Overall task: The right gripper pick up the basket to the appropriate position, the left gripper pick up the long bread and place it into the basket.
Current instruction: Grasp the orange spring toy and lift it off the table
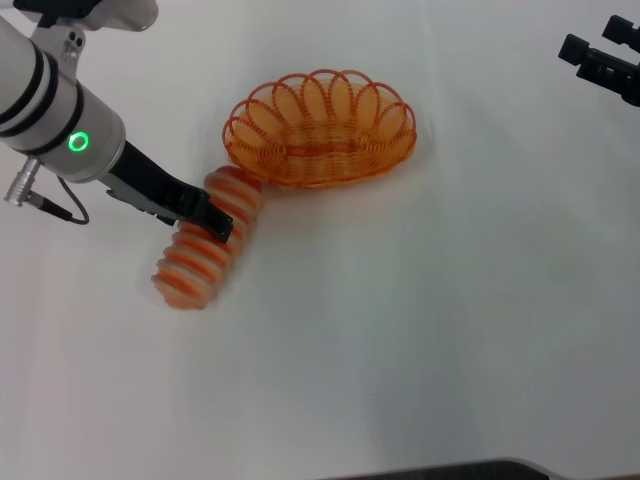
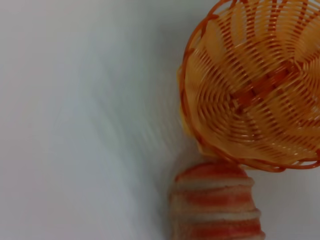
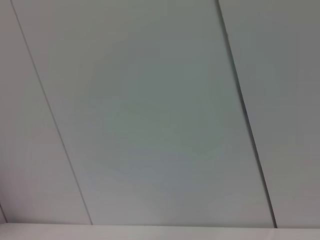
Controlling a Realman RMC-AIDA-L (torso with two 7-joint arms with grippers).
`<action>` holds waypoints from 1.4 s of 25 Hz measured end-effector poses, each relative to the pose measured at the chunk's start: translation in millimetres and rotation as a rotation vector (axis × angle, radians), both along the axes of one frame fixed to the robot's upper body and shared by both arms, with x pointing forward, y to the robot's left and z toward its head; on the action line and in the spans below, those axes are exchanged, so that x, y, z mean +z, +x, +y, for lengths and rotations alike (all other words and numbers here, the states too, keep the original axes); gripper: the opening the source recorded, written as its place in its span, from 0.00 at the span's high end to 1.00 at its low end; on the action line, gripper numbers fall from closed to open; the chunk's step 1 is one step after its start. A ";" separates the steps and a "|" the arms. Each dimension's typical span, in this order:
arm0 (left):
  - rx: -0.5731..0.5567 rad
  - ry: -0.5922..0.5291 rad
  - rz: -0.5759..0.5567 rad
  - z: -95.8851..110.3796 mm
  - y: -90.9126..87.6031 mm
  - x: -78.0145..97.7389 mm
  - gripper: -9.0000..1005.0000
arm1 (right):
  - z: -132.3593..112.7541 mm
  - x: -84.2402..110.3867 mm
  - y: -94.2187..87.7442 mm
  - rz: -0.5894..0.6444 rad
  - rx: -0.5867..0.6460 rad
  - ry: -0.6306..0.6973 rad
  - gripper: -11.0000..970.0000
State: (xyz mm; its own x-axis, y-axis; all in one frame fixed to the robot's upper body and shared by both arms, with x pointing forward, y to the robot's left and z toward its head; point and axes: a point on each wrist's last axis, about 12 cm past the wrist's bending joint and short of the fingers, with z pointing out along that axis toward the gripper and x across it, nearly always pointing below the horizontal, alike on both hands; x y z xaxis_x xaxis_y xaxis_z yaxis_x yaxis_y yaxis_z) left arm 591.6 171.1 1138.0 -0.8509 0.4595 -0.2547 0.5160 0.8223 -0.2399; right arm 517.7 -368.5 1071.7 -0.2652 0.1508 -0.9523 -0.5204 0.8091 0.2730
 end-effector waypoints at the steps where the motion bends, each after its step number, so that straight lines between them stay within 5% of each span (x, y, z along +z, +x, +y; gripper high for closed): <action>1: -0.001 0.002 -0.001 -0.4 -0.1 -0.8 0.25 | 0.0 0.2 0.3 0.000 0.000 -0.001 0.04; 22: -0.059 0.084 -0.005 -11.3 -3.0 -11.1 0.25 | 5.9 0.3 7.7 0.010 0.020 -0.022 0.04; 35: -0.077 0.160 -0.020 -11.3 -5.9 -13.0 0.38 | 5.5 0.4 7.7 0.015 0.018 -0.016 0.04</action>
